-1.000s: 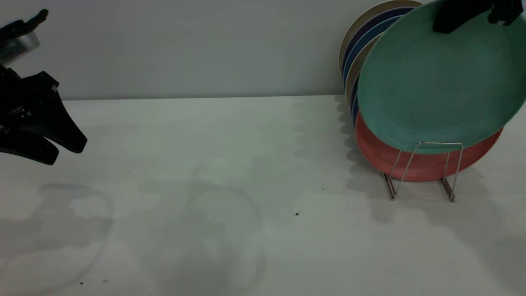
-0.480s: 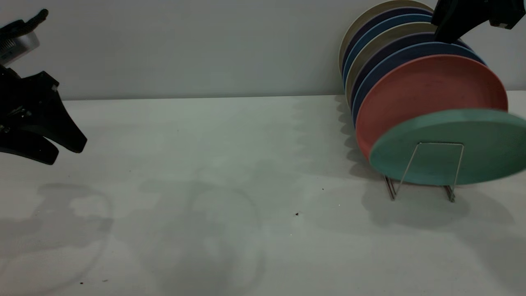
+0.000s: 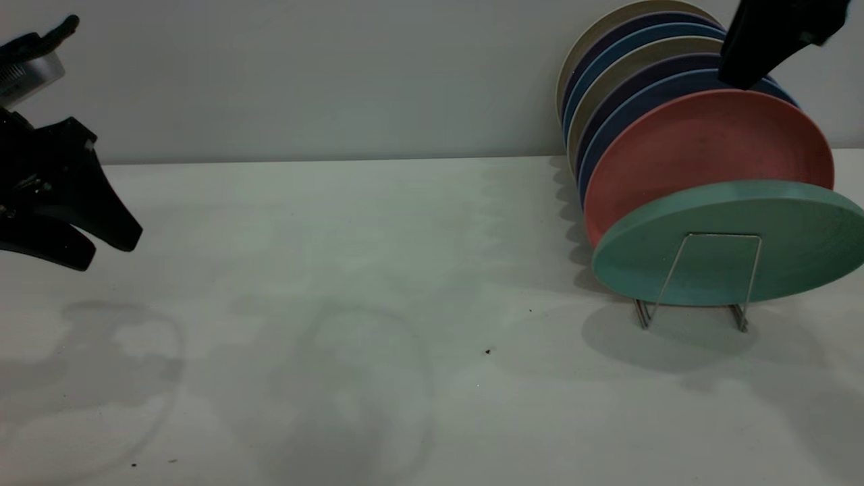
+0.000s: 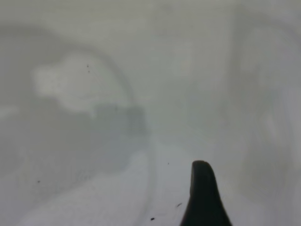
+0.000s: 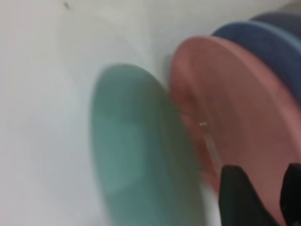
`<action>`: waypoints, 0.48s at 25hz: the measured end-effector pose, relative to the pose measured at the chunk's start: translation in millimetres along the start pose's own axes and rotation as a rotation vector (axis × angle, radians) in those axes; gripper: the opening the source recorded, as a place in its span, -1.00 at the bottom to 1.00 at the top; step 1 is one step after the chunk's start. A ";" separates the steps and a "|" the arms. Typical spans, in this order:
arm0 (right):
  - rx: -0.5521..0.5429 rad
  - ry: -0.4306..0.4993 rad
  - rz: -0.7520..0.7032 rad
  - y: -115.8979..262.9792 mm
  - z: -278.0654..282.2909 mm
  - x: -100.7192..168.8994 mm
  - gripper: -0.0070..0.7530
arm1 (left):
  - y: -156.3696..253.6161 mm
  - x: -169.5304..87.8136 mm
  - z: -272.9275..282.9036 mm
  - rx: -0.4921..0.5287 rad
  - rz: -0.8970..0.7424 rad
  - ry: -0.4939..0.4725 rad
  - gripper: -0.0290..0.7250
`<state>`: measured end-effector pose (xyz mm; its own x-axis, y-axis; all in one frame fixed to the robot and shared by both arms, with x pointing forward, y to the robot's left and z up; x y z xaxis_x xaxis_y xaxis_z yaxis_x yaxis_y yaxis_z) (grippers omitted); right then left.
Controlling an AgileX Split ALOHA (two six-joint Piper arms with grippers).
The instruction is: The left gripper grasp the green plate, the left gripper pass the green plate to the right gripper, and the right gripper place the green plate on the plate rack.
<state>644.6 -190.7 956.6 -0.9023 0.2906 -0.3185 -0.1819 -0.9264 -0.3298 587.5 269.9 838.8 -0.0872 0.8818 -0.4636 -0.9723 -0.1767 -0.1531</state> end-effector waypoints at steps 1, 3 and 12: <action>-0.004 -0.015 -0.096 -1.0 2.5 3.1 -0.36 | 0.7 1.2 0.4 0.004 -0.002 -0.008 0.51; -0.003 -0.027 -0.367 -2.3 8.5 6.0 -0.35 | 2.8 5.8 2.1 0.014 -0.001 -0.037 0.51; 0.216 0.014 -0.943 31.6 37.3 21.3 -0.35 | -8.3 7.0 60.9 -0.073 -0.031 -0.204 0.43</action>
<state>605.1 -222.7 972.5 -0.3442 0.9387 -0.0179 -0.8980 -0.3347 -0.2855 581.7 304.2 890.0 -0.1072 0.9561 -0.2729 -0.9574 -0.1733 -0.2310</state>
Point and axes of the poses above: a point on each arm's last joint axis where the gripper is mounted, z pointing back along that axis away from the gripper, x along the wrist's bending axis when the last joint is at zero, y = z × x, the point moved 9 cm from there along -z, pointing out along that axis toward the gripper, and after that the axes turned 11 degrees about z, right-handed, at the moved point
